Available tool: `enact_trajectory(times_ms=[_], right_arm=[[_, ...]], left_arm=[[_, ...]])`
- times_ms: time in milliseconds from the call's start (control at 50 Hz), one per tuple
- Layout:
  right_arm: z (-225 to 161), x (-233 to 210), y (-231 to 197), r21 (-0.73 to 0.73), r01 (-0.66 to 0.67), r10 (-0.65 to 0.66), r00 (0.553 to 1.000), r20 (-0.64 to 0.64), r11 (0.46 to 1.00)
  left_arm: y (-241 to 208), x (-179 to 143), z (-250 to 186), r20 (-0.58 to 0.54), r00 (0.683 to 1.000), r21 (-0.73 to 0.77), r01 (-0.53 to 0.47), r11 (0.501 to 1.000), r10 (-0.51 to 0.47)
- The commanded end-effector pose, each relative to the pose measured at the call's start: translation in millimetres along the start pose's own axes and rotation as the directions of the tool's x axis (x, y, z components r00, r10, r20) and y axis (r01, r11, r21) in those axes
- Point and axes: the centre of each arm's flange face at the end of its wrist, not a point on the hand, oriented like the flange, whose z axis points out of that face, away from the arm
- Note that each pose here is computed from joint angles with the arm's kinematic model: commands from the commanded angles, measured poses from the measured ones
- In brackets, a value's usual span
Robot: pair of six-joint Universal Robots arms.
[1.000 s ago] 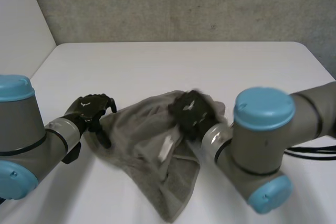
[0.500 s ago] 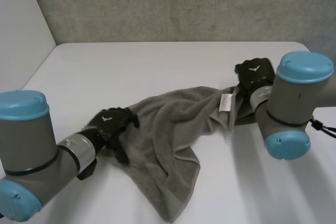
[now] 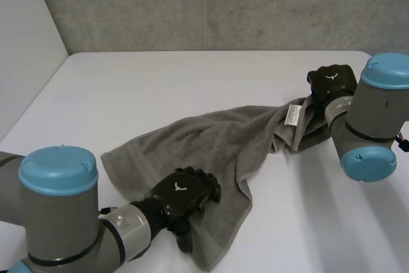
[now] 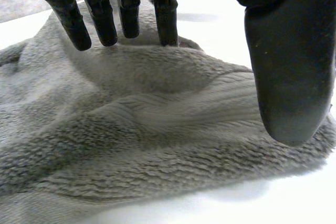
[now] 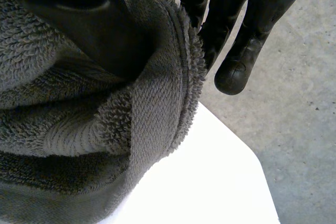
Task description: Fold the towel.
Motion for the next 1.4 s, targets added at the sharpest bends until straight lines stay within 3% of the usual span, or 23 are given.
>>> enact_trajectory(times_ms=[20, 720, 920, 1020, 1100, 1140, 1260, 1340, 1400], right_arm=[[0, -1, 2, -0.005, 0.001, -0.001, 1.0, 0.002, 1.0], [-5, -8, 4, -0.014, 0.005, -0.005, 1.0, 0.023, 1.0], [-18, -1, -21, 0.037, 0.021, -0.023, 0.997, 0.073, 0.999], [-51, 21, -81, 0.164, 0.006, -0.039, 0.98, 0.194, 0.986], [-65, 43, -109, 0.208, -0.001, -0.04, 0.98, 0.195, 0.978], [-78, 81, -133, 0.224, -0.019, -0.013, 0.99, 0.14, 0.974], [-93, 125, -163, 0.256, -0.057, 0.033, 0.995, 0.096, 0.965], [-105, 137, -176, 0.244, -0.073, 0.029, 0.984, 0.176, 0.967], [-92, 135, -167, 0.193, -0.092, 0.044, 0.969, 0.242, 0.977]], left_arm=[[5, 9, 0, -0.026, 0.997, -0.013, -0.073, 0.997, 0.073], [6, 12, 6, -0.023, 0.994, 0.029, -0.105, 0.994, 0.106], [-27, -17, -4, 0.08, 0.992, 0.12, -0.112, 0.986, 0.102], [-81, -60, -35, 0.227, 0.974, 0.288, -0.087, 0.954, 0.02], [-110, -71, -52, 0.243, 0.968, 0.396, -0.047, 0.917, -0.055], [-138, -82, -71, 0.232, 0.965, 0.502, -0.011, 0.865, -0.122], [-167, -105, -94, 0.185, 0.963, 0.604, 0.046, 0.796, -0.195], [-178, -123, -104, 0.133, 0.96, 0.64, 0.107, 0.761, -0.247], [-180, -141, -108, 0.076, 0.948, 0.653, 0.188, 0.734, -0.31]])
